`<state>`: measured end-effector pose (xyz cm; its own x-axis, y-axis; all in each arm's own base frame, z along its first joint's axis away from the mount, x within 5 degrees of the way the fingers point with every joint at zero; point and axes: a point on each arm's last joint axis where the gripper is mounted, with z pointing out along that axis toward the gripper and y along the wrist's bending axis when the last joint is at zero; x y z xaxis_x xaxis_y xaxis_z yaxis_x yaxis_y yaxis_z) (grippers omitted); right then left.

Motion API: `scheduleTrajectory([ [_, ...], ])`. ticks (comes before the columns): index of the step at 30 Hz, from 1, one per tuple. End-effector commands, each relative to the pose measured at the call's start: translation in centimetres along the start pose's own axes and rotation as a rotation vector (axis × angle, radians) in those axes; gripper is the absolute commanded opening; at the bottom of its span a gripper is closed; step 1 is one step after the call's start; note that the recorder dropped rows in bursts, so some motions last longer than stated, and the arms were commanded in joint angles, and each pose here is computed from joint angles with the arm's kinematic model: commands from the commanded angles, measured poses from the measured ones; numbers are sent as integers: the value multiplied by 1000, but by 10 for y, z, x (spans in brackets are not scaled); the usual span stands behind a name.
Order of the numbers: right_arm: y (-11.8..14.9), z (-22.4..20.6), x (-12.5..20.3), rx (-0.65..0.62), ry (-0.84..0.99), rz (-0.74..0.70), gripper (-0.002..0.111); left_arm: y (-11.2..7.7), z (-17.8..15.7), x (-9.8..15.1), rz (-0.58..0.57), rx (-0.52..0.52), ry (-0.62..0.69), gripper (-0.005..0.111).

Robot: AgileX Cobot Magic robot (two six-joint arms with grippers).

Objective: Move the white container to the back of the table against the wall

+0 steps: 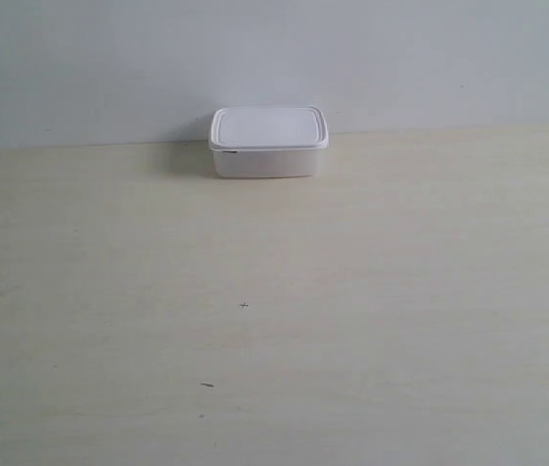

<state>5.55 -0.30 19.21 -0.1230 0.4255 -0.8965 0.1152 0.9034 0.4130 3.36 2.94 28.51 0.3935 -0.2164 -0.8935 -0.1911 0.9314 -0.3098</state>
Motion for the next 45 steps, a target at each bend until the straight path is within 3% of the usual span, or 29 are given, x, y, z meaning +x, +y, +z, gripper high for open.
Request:
scheduleTrajectory([
  [1,-1,0,1,2,-4,0,0,1,-1,1,5,-14,-4,0],
  [22,-1,0,1,2,-4,0,0,0,-1,1,17,-20,-4,0],
  [27,-1,0,1,2,-4,0,0,-2,-2,15,29,21,80,0],
  [29,-1,0,1,2,-4,-2,0,-6,-4,42,163,123,193,0],
  [30,-1,0,1,2,-4,-2,0,-13,-8,60,264,247,234,0],
  [33,-1,0,1,2,-4,-2,0,-30,-19,77,446,529,192,0],
  [34,-1,0,1,2,-4,-2,0,-30,-19,77,442,536,194,0],
  [36,-1,0,1,2,-4,-2,0,-23,-15,77,350,437,226,0],
  [39,-1,0,1,2,-4,-2,0,-5,-11,81,115,196,331,0],
  [43,-1,0,1,2,-4,-2,0,-7,-12,81,80,209,327,0],
  [45,-1,0,1,2,-4,-2,0,-4,-12,82,-8,165,355,0],
])
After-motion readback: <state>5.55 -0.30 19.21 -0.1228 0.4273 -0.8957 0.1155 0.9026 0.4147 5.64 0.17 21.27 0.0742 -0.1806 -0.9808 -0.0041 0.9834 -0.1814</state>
